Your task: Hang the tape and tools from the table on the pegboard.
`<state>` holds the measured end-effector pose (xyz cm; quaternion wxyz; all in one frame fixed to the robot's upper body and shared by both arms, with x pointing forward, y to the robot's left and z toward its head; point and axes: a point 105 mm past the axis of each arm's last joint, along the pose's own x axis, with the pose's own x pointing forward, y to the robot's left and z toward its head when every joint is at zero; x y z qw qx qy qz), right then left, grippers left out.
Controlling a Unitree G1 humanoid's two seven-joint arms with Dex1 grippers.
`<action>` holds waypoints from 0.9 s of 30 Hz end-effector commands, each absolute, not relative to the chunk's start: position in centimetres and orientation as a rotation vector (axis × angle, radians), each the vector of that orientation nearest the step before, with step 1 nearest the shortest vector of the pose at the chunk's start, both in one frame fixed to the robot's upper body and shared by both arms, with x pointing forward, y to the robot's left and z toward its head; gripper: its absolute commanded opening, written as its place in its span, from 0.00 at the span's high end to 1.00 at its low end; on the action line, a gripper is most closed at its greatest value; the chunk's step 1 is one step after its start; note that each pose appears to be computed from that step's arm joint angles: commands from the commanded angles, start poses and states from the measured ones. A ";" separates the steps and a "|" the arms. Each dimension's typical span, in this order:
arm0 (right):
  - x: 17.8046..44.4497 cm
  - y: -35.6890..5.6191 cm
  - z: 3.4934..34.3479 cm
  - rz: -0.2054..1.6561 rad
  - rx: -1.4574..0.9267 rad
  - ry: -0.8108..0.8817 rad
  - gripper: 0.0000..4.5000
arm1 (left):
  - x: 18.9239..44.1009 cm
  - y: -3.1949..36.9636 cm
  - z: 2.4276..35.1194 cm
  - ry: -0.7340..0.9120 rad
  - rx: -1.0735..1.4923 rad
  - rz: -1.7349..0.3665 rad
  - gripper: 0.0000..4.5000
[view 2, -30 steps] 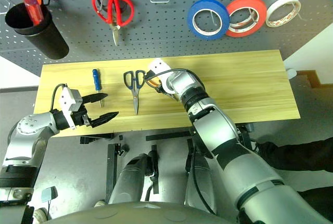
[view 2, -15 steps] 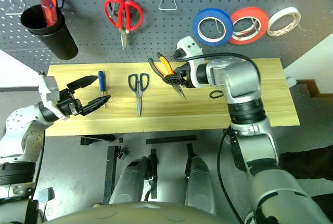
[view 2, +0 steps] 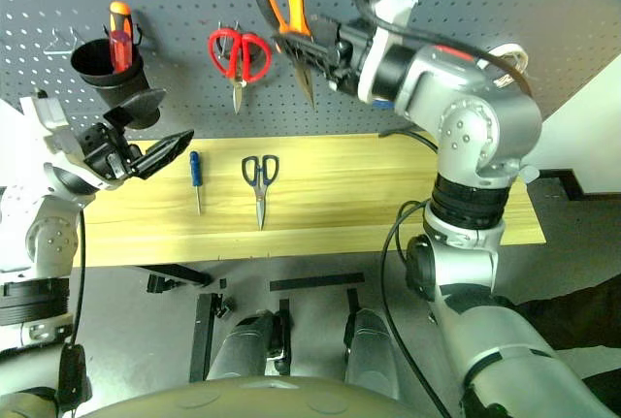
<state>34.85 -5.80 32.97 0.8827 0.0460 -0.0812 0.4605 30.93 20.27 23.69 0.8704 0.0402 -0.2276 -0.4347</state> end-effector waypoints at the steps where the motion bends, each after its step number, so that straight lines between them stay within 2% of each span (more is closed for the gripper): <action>1: 36.6 -5.7 35.1 0.865 0.099 -0.277 0.54 | 30.8 21.3 25.7 -0.573 0.079 -0.856 0.00; 6: 38.4 -4.4 36.8 0.811 0.071 -0.362 0.54 | 31.0 21.4 26.3 -0.599 0.079 -0.846 0.00; 12: 40.2 -2.5 37.5 0.754 0.042 -0.427 0.54 | 30.9 20.9 25.3 -0.540 0.096 -0.888 0.00; 27: 44.3 -1.4 35.3 0.607 -0.122 -0.425 0.54 | 30.8 19.9 23.7 -0.482 0.122 -0.912 0.00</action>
